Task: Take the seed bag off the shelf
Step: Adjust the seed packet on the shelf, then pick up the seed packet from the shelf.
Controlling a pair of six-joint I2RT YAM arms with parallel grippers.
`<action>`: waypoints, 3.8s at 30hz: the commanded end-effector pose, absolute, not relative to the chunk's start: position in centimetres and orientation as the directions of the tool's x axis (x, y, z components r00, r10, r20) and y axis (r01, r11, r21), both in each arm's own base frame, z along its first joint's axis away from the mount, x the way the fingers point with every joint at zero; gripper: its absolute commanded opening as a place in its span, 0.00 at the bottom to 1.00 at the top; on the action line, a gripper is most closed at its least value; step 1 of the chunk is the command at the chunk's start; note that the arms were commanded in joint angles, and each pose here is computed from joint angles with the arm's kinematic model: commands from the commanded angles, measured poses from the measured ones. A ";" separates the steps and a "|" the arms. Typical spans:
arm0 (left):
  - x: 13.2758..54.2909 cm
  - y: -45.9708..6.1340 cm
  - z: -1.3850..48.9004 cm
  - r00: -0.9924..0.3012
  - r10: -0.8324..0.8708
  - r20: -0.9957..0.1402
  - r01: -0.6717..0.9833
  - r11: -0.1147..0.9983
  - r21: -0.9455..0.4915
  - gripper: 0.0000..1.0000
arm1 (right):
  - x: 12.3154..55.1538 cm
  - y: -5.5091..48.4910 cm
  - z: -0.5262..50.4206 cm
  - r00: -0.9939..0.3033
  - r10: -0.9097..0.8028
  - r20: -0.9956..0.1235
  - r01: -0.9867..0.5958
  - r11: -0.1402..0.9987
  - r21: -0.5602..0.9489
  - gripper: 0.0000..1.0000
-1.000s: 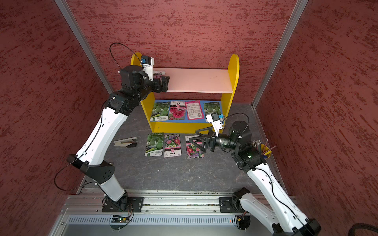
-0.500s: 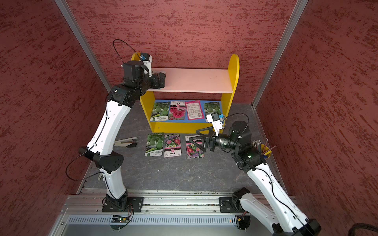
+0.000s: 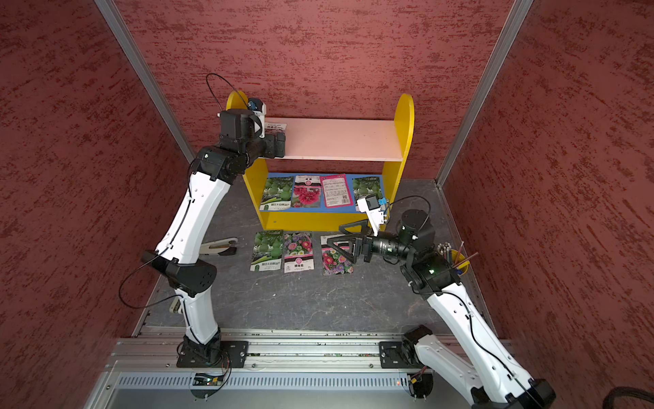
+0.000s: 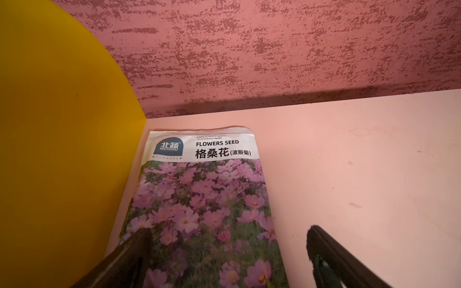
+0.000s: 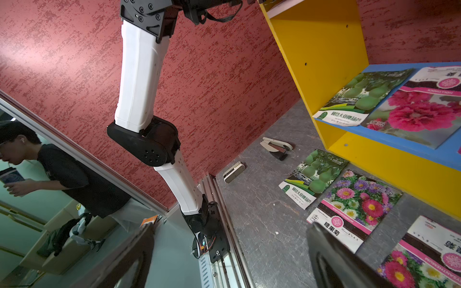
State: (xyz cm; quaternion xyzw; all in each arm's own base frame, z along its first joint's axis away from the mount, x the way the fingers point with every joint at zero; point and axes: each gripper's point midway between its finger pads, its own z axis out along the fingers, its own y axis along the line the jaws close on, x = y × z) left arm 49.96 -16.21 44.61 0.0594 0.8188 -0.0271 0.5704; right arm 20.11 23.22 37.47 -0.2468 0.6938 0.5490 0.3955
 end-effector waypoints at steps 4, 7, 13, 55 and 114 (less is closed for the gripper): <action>50.0 -16.5 43.6 -0.376 0.087 -0.923 0.151 0.988 0.032 1.00 | 20.7 23.4 38.2 -0.542 0.090 -0.836 -0.792 0.278 0.543 0.98; 49.7 -17.1 42.8 -0.400 0.101 -0.911 0.168 0.985 0.036 1.00 | 20.8 23.4 38.3 -0.538 0.099 -0.837 -0.793 0.278 0.542 0.98; 48.6 -18.5 41.8 -0.447 0.099 -0.889 0.235 0.972 -0.010 1.00 | 20.8 23.3 38.6 -0.538 0.105 -0.837 -0.790 0.286 0.543 0.98; 43.6 -19.4 55.0 -0.164 -0.248 -0.955 0.503 0.812 -0.297 1.00 | 30.5 25.4 42.7 -0.555 0.546 -0.628 -0.652 0.184 0.736 0.95; 24.8 -16.9 35.5 -0.511 -0.179 -0.841 0.513 0.721 -0.465 1.00 | 42.3 37.4 44.9 -0.656 0.642 -0.396 -0.425 0.118 0.897 0.71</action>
